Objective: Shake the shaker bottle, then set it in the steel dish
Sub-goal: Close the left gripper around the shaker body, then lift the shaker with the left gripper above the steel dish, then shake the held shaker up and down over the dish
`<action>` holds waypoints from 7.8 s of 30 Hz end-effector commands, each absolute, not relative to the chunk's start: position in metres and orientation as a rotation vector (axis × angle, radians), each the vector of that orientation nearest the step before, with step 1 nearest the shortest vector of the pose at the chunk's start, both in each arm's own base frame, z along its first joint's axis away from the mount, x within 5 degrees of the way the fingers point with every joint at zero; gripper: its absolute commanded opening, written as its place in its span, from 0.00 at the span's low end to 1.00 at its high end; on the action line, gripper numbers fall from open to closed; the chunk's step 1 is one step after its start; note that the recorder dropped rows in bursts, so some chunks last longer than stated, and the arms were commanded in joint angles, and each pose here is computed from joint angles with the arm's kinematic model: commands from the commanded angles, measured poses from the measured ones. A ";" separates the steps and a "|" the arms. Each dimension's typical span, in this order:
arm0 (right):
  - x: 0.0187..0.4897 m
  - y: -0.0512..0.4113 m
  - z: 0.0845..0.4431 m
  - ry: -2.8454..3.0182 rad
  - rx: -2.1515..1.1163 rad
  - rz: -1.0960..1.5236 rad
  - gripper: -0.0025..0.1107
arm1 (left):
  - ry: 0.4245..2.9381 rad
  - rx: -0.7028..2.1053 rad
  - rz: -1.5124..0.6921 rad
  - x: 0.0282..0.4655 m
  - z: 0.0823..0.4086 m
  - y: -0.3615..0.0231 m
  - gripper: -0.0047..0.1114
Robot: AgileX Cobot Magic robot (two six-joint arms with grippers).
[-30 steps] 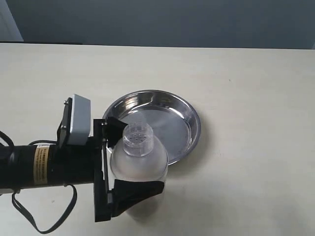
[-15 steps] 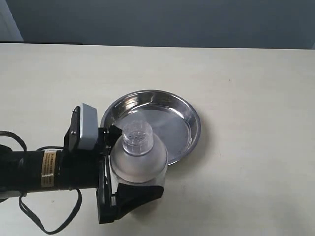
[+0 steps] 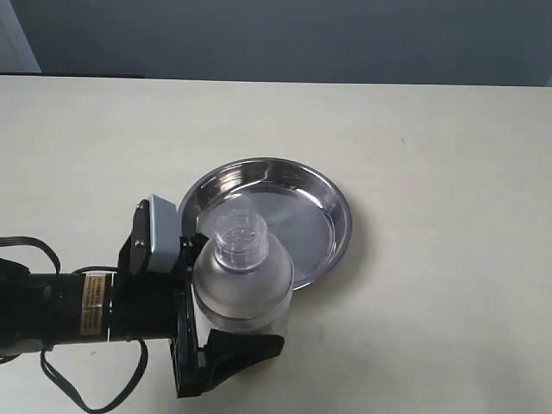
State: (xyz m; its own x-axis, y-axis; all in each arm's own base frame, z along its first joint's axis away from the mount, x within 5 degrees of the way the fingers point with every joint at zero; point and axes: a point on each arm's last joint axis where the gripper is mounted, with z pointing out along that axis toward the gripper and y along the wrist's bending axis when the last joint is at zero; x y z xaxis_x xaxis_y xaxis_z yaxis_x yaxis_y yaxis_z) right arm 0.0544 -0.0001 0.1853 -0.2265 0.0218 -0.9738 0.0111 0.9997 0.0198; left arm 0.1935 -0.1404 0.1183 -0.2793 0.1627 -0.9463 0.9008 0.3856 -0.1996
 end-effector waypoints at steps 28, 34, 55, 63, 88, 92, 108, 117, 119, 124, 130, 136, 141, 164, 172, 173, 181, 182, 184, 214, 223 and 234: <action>0.054 0.000 0.186 1.789 0.020 0.012 0.02 | 1.699 0.904 -0.975 0.197 0.118 -0.152 0.86; 0.054 0.000 0.186 1.789 0.020 0.012 0.02 | 1.739 0.919 -1.020 0.197 0.108 -0.154 0.70; 0.054 0.000 0.186 1.789 0.020 0.012 0.02 | 1.754 0.856 -1.016 0.200 0.111 -0.153 0.05; 0.054 0.000 0.186 1.789 0.020 0.012 0.02 | 1.738 0.871 -1.016 0.199 0.114 -0.153 0.04; 0.054 0.000 0.186 1.789 0.020 0.012 0.02 | 1.559 0.701 -0.784 0.231 0.237 -0.149 0.04; 0.054 0.000 0.186 1.789 0.020 0.012 0.02 | 1.531 0.763 -0.776 0.232 0.256 -0.152 0.04; 0.054 0.000 0.186 1.789 0.020 0.012 0.02 | 1.470 0.671 -0.669 0.239 0.290 -0.145 0.04; 0.054 0.000 0.186 1.789 0.020 0.012 0.02 | 1.659 0.575 -0.811 0.272 0.236 -0.160 0.04; 0.054 0.000 0.186 1.789 0.020 0.012 0.02 | 1.454 0.642 -0.814 0.268 0.282 -0.163 0.04; 0.054 0.000 0.186 1.789 0.024 0.018 0.02 | 1.748 0.621 -0.628 0.280 0.254 -0.155 0.04; 0.054 0.000 0.186 1.788 0.025 0.020 0.02 | 1.404 0.692 -0.626 0.271 0.334 -0.158 0.04; 0.054 0.000 0.186 1.788 0.028 0.024 0.02 | 1.559 0.716 -0.704 0.276 0.299 -0.168 0.04; 0.054 0.000 0.186 1.788 0.028 0.024 0.02 | 1.760 0.633 -0.585 0.279 0.269 -0.161 0.04; 0.054 0.000 0.186 1.788 0.030 0.027 0.02 | 1.890 0.609 -0.592 0.280 0.210 -0.164 0.04; 0.054 0.000 0.186 1.788 0.030 0.027 0.02 | 1.739 0.604 -0.549 0.270 0.267 -0.157 0.04; 0.054 0.000 0.186 1.788 0.030 0.027 0.02 | 1.853 0.609 -0.562 0.271 0.230 -0.158 0.04; 0.054 0.000 0.186 1.788 0.030 0.027 0.02 | 1.556 0.577 -0.594 0.261 0.306 -0.157 0.04; 0.054 0.000 0.186 1.788 0.030 0.027 0.02 | 1.639 0.596 -0.567 0.263 0.285 -0.158 0.04; 0.054 0.000 0.186 1.788 0.030 0.027 0.02 | 1.864 0.611 -0.550 0.270 0.218 -0.159 0.04; 0.054 0.001 0.186 1.788 0.033 0.031 0.02 | 1.797 0.560 -0.511 0.250 0.236 -0.164 0.04; 0.054 0.001 0.186 1.788 0.033 0.031 0.02 | 1.957 -0.139 -0.510 0.276 0.211 -0.137 0.04; 0.054 0.001 0.186 1.788 0.035 0.030 0.02 | 1.966 0.213 -0.504 0.280 0.206 -0.155 0.04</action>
State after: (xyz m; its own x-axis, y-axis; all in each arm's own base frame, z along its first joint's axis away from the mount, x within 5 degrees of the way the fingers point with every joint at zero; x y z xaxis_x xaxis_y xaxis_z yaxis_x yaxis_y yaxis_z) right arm 0.0544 0.0006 0.1855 -0.2246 0.0377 -0.9737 0.0059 0.9993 0.0373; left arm 0.2721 -0.1564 0.2005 -0.4958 -0.0242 -0.8681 0.3703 0.8983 -0.2365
